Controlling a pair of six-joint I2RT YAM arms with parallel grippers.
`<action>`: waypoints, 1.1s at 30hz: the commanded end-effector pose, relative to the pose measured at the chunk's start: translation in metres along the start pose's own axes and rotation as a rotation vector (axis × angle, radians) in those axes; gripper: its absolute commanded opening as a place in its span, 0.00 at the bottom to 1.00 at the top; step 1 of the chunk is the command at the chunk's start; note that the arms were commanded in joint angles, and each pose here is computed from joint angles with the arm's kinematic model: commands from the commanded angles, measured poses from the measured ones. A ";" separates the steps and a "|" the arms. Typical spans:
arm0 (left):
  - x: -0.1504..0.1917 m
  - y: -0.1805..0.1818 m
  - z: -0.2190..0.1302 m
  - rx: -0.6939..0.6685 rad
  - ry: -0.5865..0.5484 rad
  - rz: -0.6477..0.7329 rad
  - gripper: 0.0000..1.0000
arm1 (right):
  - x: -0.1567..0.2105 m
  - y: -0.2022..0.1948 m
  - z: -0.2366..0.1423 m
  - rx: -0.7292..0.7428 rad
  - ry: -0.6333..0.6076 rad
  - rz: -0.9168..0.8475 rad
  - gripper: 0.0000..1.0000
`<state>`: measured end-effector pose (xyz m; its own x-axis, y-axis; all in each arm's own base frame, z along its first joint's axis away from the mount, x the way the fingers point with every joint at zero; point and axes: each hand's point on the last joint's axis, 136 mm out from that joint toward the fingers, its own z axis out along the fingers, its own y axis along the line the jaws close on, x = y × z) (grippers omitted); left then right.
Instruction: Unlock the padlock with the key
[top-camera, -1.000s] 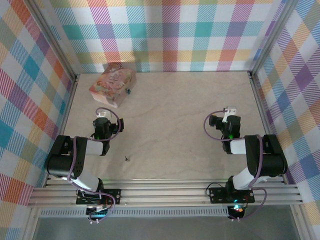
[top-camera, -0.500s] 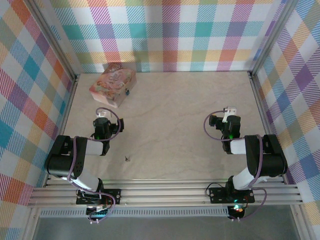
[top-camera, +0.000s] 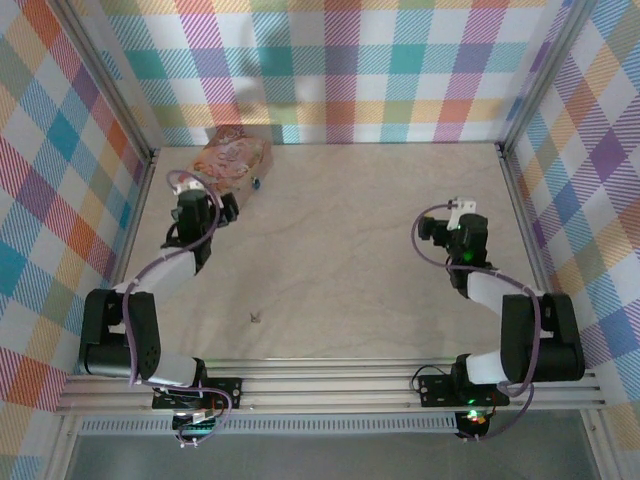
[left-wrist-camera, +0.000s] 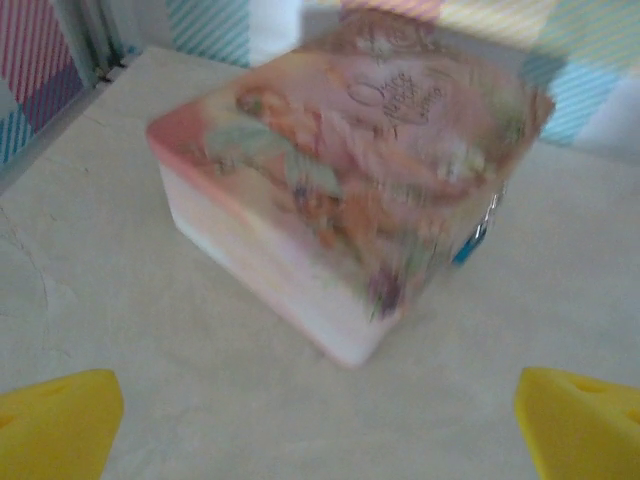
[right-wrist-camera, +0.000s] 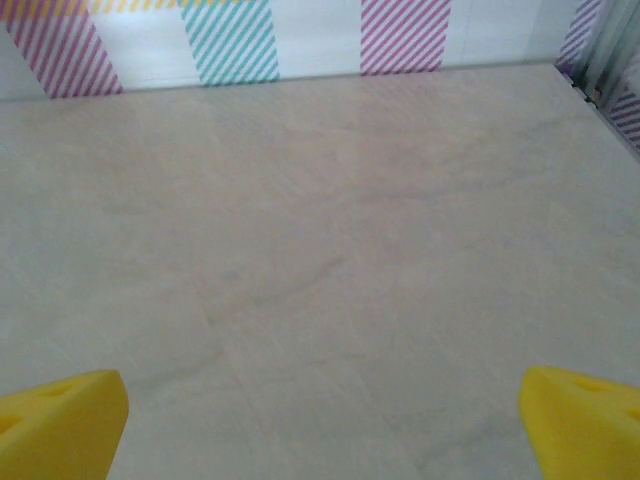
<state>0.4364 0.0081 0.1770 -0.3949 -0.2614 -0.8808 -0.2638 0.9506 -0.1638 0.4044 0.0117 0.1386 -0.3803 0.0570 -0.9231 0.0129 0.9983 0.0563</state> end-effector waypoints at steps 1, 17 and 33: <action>0.016 0.013 0.005 -0.080 0.193 -0.145 1.00 | -0.001 0.011 -0.004 -0.042 0.140 0.074 1.00; 0.048 0.013 0.085 -0.142 0.553 -0.475 0.95 | -0.006 0.052 -0.008 -0.196 0.417 0.301 1.00; 0.113 -0.003 0.043 0.031 0.732 -0.509 0.51 | -0.012 0.080 -0.022 -0.304 0.461 0.350 0.97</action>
<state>0.4791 -0.0081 0.0936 -0.6199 -0.7099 -0.3344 -0.4926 0.6838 -0.5384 0.3921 0.0785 0.1477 -0.7595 0.2924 -0.5811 0.0000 0.8933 0.4495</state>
